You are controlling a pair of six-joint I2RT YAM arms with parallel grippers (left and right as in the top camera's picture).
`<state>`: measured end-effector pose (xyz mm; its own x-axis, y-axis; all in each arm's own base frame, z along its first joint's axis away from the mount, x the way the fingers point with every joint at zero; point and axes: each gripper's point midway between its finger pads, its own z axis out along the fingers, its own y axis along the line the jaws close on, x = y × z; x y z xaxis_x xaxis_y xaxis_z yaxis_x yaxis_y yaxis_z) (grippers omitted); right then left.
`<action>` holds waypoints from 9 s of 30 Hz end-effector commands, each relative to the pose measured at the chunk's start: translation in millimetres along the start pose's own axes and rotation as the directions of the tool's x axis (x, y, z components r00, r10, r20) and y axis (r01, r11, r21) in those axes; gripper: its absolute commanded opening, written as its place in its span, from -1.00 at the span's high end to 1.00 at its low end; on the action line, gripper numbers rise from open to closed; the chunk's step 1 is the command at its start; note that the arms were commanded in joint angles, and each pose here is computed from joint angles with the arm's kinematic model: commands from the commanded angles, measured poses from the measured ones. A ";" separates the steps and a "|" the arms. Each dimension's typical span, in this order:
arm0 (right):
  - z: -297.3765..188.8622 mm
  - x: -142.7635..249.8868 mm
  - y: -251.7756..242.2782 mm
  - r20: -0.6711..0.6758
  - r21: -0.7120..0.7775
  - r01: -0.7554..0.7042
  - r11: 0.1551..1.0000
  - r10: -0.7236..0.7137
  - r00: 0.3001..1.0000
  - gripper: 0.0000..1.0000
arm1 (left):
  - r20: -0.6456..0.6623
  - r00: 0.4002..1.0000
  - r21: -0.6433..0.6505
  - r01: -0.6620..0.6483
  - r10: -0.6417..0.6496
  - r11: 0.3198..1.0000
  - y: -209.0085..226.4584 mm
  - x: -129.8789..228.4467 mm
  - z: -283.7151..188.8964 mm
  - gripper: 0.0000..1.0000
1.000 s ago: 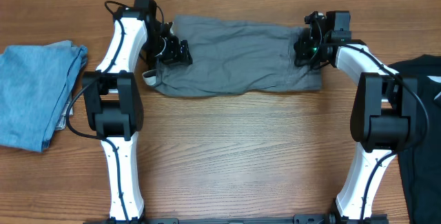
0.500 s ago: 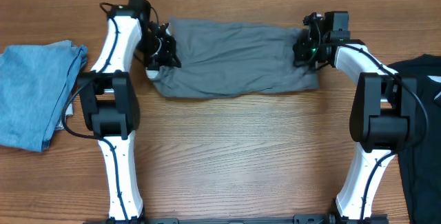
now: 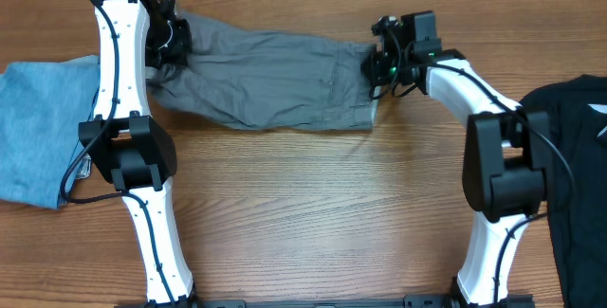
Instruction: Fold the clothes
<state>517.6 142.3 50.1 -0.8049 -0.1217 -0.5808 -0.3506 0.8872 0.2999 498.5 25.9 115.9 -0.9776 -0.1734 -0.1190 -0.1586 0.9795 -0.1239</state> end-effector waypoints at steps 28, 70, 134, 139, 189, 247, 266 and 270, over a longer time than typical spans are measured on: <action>-92.5 -40.1 -46.0 0.120 0.102 -0.102 0.990 0.089 0.989 0.60 | 0.273 0.746 -0.128 -0.598 0.607 0.792 -281.4 46.8 -35.2 0.82; 2.8 7.1 -71.4 0.029 0.013 -0.134 0.991 0.134 0.991 0.62 | 0.092 0.630 0.005 -0.775 0.771 0.632 -356.9 136.8 65.9 0.85; -18.6 -37.6 117.5 0.089 -0.193 0.019 0.981 -0.002 0.996 0.62 | 0.135 0.955 0.204 -0.286 0.263 0.936 -214.8 9.5 64.0 -0.46; -12.9 -10.6 86.7 -0.017 -0.060 -0.048 0.997 0.047 0.999 0.65 | 0.137 0.955 0.190 -0.285 0.262 0.939 -212.5 8.5 64.5 -0.47; -144.7 -74.9 80.5 0.166 0.051 0.006 0.999 -0.014 0.986 0.92 | 0.162 0.917 0.218 -0.393 0.364 0.893 -266.5 28.8 85.3 0.92; -27.9 65.4 -24.1 -0.339 0.099 -0.068 0.993 0.098 0.936 0.92 | 0.185 0.918 0.124 -0.375 0.350 0.919 -249.2 15.4 87.3 0.34; -23.3 39.3 5.8 -0.272 -0.002 -0.039 0.999 0.037 0.961 0.92 | 0.148 0.930 0.299 -0.367 0.337 0.881 -278.9 25.1 148.1 0.92; -66.7 10.7 -13.9 -0.217 0.197 0.033 0.980 0.011 0.976 0.92 | 0.136 0.932 0.285 -0.363 0.337 0.887 -275.1 26.4 157.7 0.92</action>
<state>464.7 120.4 44.0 -0.9314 -0.2047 -0.3011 -0.2861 0.9230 0.2573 539.6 -272.0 16.3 -0.9304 0.1685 -0.3255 0.2910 0.8794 -0.3767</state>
